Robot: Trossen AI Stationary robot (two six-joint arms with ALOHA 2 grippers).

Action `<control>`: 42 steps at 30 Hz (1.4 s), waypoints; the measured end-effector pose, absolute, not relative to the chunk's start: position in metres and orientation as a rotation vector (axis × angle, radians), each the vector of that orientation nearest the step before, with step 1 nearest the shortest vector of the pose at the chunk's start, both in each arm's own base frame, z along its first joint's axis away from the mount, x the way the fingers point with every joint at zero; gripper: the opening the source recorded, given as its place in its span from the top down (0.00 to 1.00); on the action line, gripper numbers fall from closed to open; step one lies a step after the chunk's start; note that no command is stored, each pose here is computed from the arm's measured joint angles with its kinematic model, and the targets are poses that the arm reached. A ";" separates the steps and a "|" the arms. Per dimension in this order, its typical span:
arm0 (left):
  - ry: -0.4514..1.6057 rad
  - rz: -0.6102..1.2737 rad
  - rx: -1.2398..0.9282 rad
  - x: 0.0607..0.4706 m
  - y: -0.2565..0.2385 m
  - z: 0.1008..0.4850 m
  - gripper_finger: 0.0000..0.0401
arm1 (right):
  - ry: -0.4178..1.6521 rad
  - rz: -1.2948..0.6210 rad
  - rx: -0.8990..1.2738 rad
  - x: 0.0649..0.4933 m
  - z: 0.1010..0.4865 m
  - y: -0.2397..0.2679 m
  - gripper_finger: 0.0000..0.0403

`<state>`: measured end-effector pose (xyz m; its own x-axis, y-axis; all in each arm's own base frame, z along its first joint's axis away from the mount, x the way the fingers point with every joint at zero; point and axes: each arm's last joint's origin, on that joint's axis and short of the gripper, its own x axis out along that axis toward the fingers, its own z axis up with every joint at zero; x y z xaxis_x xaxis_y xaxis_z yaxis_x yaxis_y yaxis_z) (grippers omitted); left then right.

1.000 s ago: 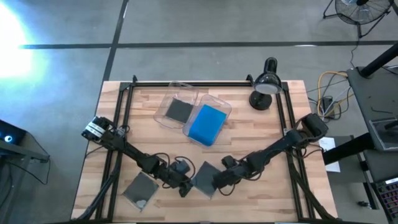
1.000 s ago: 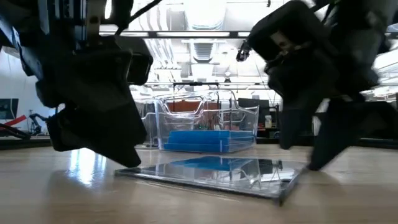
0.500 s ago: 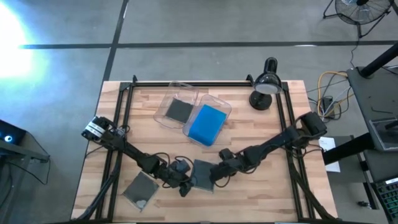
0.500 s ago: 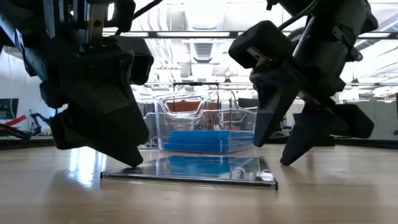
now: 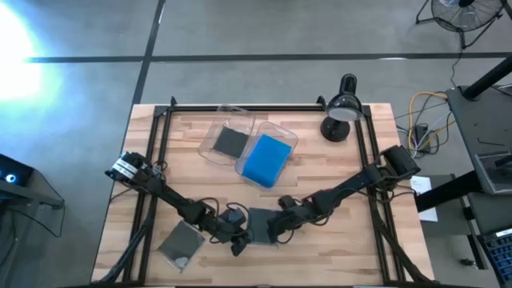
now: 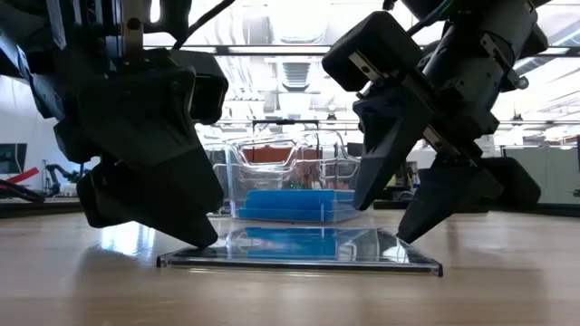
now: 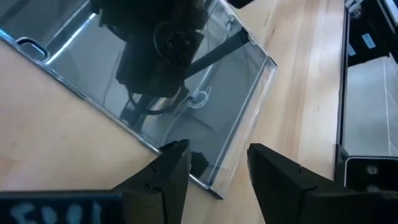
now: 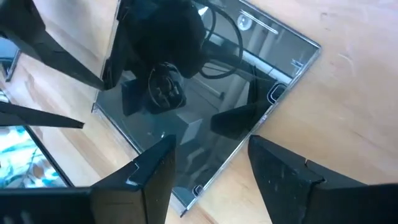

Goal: Pick & place jewel cases by type
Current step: Put the right black CD case into the left transparent bin

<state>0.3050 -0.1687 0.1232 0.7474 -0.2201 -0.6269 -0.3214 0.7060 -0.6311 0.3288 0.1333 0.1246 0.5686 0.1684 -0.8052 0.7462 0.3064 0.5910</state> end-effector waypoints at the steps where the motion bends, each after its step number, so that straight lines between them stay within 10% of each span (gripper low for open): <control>1: 0.750 0.059 -0.804 0.305 -0.169 0.122 0.63 | 0.924 -0.459 1.228 0.329 0.126 0.132 0.51; 21: 0.750 0.060 -0.741 0.303 -0.171 0.119 0.63 | 0.832 -0.180 1.077 0.351 0.168 0.141 0.51; 42: 0.788 0.079 -0.692 0.286 -0.173 0.153 0.63 | 0.995 -0.408 1.048 0.338 0.142 0.132 0.51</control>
<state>0.2864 -0.1728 0.1527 0.7144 -0.1828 -0.6755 -0.3137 0.7793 -0.5426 0.3383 0.1316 0.1418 0.5226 0.1595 -0.8375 0.7013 0.4783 0.5286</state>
